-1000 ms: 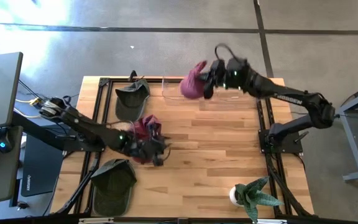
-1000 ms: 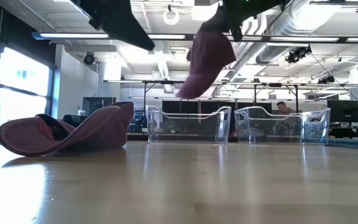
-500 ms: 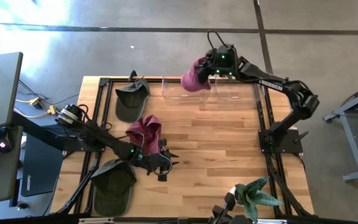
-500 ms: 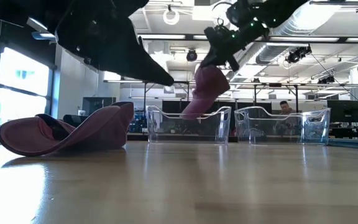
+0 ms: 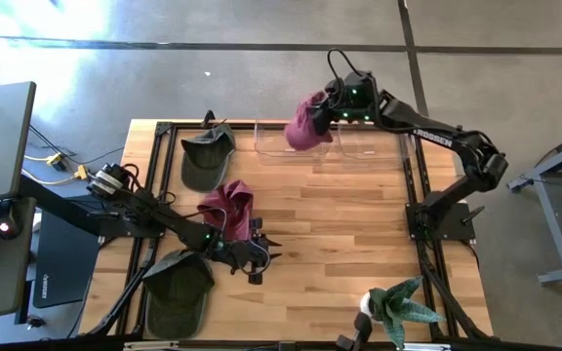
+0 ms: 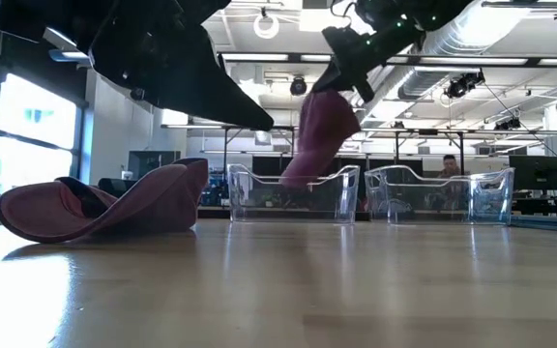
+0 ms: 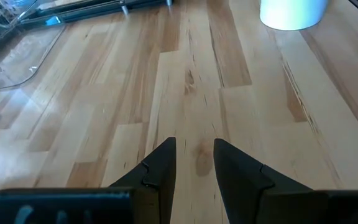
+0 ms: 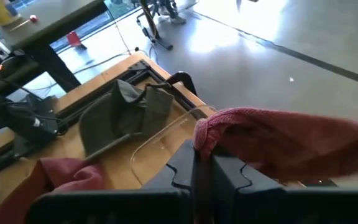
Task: Pick & Place hat
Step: Put the right red cap into the left transparent bin
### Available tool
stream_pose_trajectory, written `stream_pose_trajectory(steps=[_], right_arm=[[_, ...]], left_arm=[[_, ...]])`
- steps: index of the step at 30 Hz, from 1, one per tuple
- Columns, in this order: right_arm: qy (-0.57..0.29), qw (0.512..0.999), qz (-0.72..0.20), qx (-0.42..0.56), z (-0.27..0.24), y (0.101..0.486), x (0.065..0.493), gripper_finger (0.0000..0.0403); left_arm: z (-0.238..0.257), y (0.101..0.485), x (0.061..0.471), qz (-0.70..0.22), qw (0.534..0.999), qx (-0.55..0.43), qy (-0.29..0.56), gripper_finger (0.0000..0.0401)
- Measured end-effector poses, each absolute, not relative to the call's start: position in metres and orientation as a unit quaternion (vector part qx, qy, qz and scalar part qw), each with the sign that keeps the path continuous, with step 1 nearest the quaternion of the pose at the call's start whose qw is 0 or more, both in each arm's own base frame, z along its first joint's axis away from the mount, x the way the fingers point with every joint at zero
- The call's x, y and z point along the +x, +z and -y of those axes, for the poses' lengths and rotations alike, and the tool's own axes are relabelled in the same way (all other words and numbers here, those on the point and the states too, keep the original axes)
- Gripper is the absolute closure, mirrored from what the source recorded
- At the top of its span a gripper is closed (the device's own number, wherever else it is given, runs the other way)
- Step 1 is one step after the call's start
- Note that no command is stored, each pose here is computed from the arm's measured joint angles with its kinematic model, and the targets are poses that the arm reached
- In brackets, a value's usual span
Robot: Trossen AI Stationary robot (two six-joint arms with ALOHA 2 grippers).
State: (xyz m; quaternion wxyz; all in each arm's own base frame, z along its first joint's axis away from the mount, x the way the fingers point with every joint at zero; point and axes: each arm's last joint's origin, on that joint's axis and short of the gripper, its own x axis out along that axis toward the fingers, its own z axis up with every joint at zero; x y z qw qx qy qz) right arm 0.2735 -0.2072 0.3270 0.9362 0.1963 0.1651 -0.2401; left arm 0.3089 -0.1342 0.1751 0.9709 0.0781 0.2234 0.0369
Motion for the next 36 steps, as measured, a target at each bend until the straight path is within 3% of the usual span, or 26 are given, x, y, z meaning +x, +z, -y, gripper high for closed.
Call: stream_pose_trajectory(steps=[12,26,36], right_arm=[[-0.299,0.915,-0.217,0.163,0.211,0.314,0.272,0.0383],[-0.233,0.929,-0.223,0.184,0.22,0.292,0.289,0.0383],[-0.283,0.901,-0.267,0.19,0.225,0.282,0.282,0.0381]], left_arm=[[0.134,0.175,0.309,-0.223,0.971,0.078,0.036,0.0298],[0.134,0.175,0.309,-0.223,0.971,0.078,0.036,0.0298],[0.134,0.175,0.309,-0.224,0.971,0.078,0.037,0.0298]])
